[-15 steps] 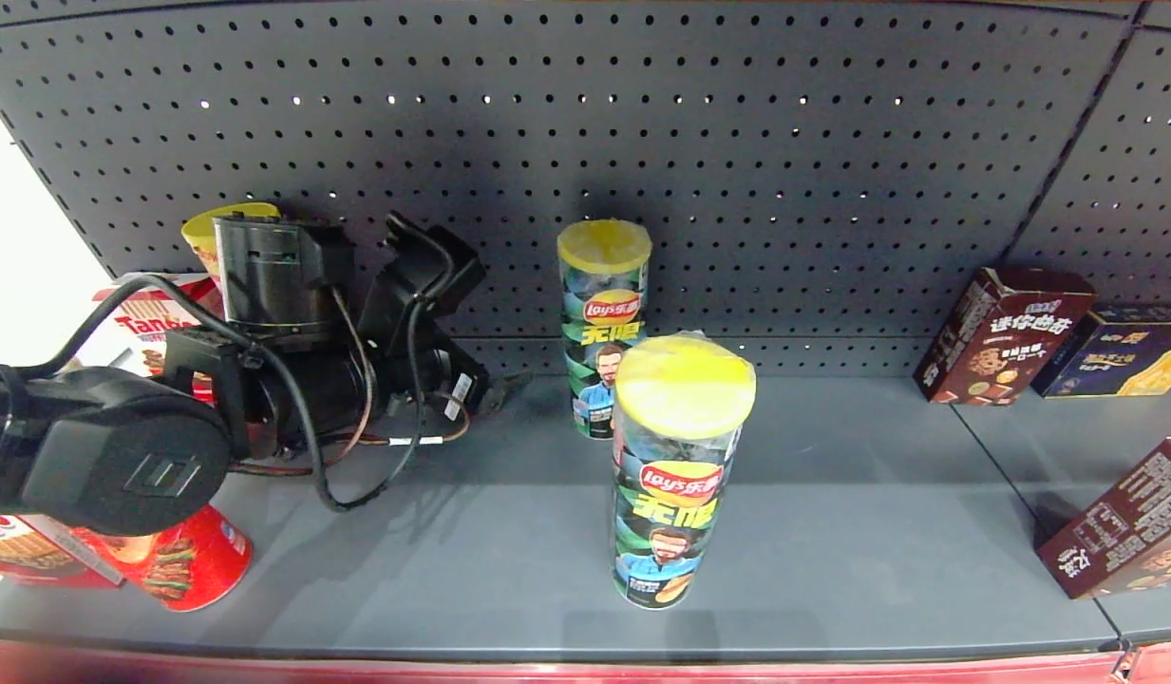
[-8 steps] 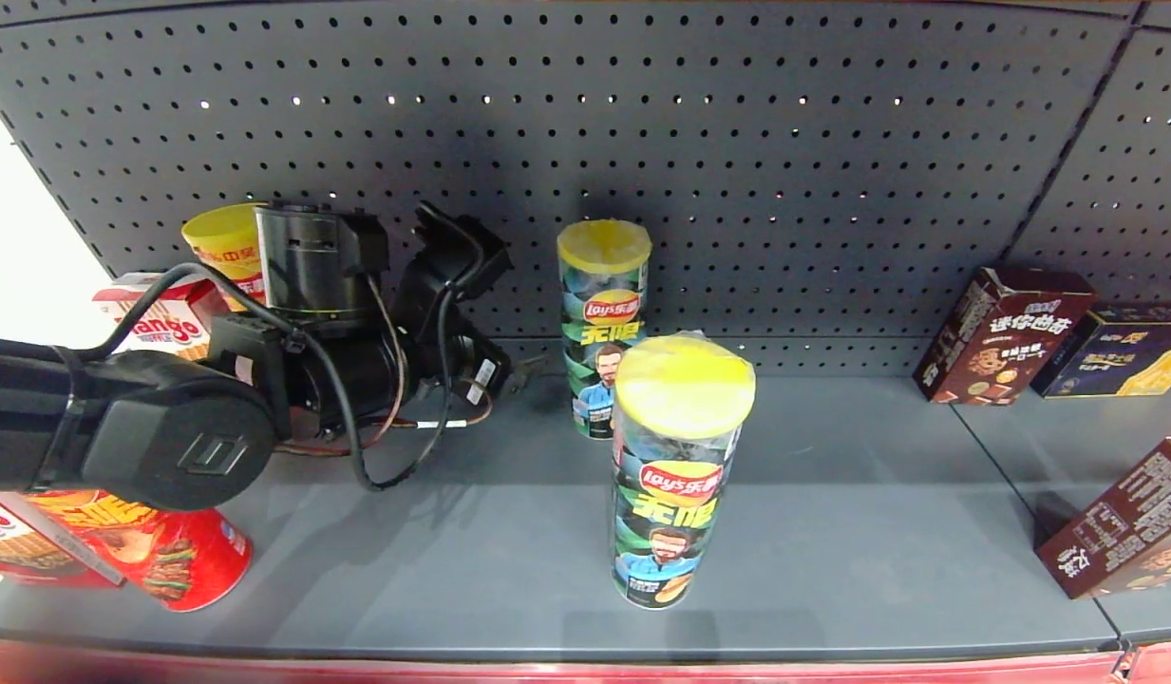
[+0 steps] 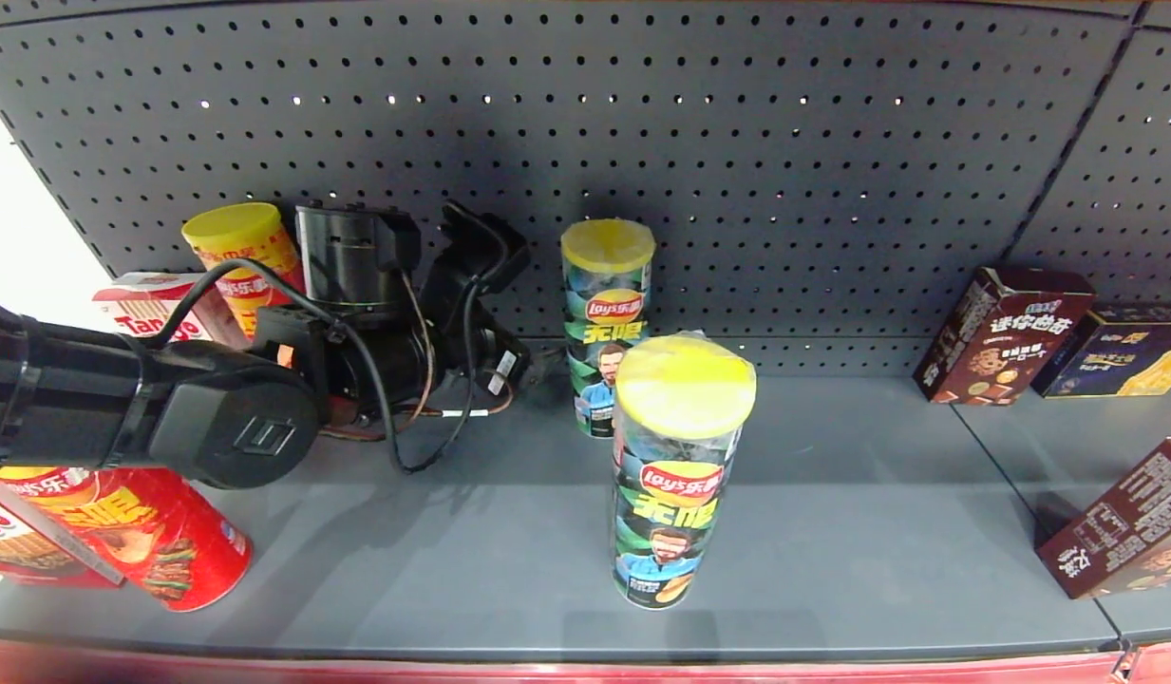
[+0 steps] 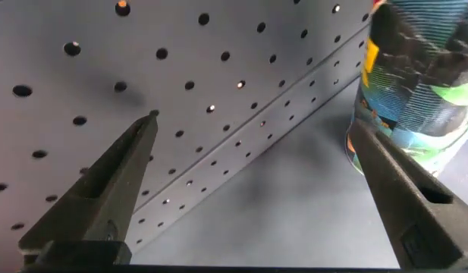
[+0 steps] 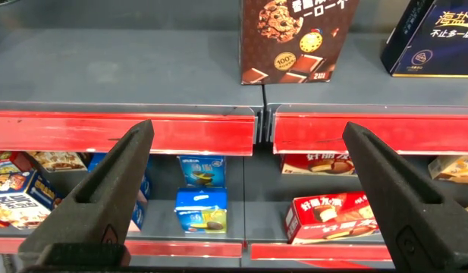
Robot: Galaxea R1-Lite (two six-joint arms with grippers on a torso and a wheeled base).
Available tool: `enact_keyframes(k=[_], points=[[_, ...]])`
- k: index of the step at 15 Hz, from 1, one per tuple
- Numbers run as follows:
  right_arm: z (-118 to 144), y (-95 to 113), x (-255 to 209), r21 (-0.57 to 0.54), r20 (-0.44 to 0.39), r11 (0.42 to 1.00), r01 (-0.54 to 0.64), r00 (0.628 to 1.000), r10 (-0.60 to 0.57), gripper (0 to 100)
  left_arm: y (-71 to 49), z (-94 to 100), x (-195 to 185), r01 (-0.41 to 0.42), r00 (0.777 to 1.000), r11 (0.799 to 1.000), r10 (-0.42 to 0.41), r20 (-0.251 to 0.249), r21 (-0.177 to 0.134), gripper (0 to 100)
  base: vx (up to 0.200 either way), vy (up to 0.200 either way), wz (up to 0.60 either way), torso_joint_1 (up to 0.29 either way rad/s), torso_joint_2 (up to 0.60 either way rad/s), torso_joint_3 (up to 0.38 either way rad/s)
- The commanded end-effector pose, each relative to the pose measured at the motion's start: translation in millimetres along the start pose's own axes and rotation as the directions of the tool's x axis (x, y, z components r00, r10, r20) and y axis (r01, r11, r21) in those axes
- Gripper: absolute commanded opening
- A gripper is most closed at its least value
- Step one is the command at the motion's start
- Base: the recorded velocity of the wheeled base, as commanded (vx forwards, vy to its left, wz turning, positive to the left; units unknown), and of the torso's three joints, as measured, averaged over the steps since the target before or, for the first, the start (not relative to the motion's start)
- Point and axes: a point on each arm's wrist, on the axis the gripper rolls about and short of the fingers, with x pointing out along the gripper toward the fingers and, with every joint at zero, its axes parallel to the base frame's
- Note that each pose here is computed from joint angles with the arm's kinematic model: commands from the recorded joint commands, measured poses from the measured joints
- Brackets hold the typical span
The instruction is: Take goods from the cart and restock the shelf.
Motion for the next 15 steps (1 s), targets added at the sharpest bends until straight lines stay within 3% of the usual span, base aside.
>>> enact_keyframes(k=[1, 15], points=[[0.0, 0.0, 0.0, -0.001, 0.0, 1.0, -0.001, 1.0, 0.001, 100, -1.7, -1.6, 6.3, 0.004, 1.0, 1.0, -0.004, -0.004, -0.001, 100, 0.0, 0.0, 0.0, 0.0, 0.0, 0.0], [0.0, 0.0, 0.0, -0.001, 0.0, 1.0, -0.001, 1.0, 0.001, 100, -7.0, 4.0, 16.4, 0.016, 1.0, 1.0, -0.016, 0.014, 0.0, 100, 0.0, 0.0, 0.0, 0.0, 0.0, 0.0]])
